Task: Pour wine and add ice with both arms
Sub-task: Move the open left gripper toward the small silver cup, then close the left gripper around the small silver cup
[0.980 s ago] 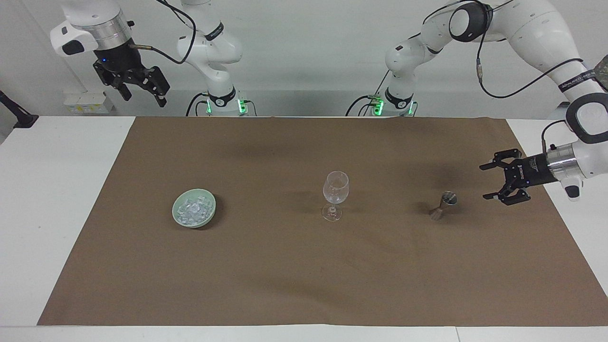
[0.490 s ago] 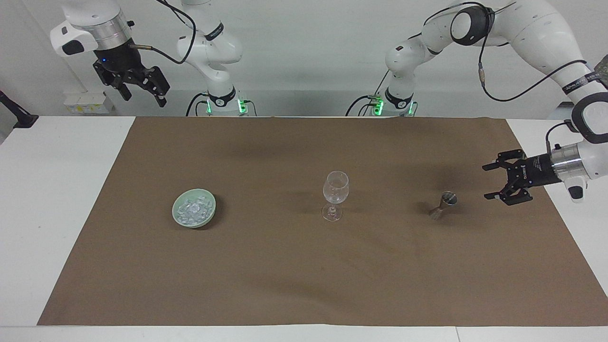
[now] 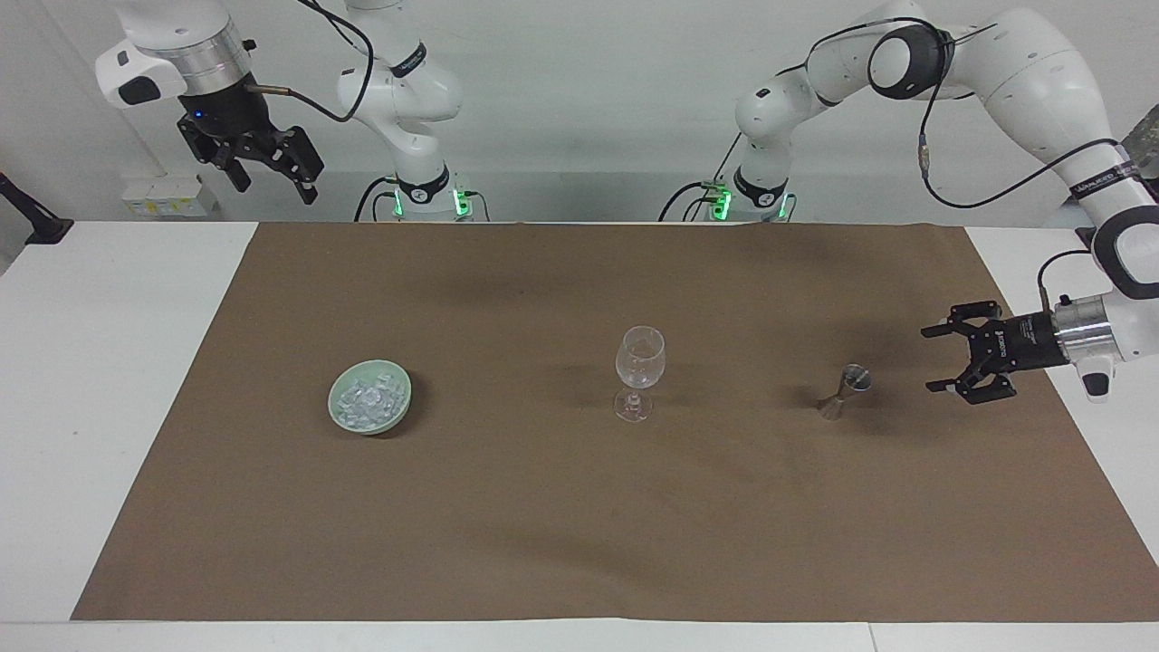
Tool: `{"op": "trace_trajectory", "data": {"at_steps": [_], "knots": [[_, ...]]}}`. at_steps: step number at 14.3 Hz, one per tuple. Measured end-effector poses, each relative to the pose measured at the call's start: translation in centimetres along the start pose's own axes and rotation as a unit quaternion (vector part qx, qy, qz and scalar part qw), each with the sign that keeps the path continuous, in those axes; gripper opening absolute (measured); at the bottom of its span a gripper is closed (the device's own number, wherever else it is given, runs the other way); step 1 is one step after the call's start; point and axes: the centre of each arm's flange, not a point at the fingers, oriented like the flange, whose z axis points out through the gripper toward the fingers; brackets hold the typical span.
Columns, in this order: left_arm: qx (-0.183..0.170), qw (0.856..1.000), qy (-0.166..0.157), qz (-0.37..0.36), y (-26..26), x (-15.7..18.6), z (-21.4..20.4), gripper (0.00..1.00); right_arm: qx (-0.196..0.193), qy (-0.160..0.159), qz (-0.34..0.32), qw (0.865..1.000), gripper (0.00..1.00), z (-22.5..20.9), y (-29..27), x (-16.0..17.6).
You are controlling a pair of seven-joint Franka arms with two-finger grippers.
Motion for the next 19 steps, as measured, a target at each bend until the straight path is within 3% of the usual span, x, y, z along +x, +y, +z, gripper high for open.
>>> {"op": "trace_trajectory", "data": {"at_steps": [5, 10, 19], "knots": [[-0.031, 0.998, -0.062, -0.004, 0.1, 4.1, 3.2, 1.0, 0.0, 0.0, 0.0, 1.0, 1.0, 0.0, 0.0, 0.0], [-0.076, 0.989, -0.124, -0.033, 0.5, 5.9, 6.8, 1.0, 0.0, 0.0, 0.0, 1.0, 1.0, 0.0, 0.0, 0.0], [-0.118, 0.975, -0.186, -0.038, -0.2, 7.9, 10.8, 1.0, 0.0, 0.0, 0.0, 1.0, 1.0, 0.0, 0.0, 0.0]]}}
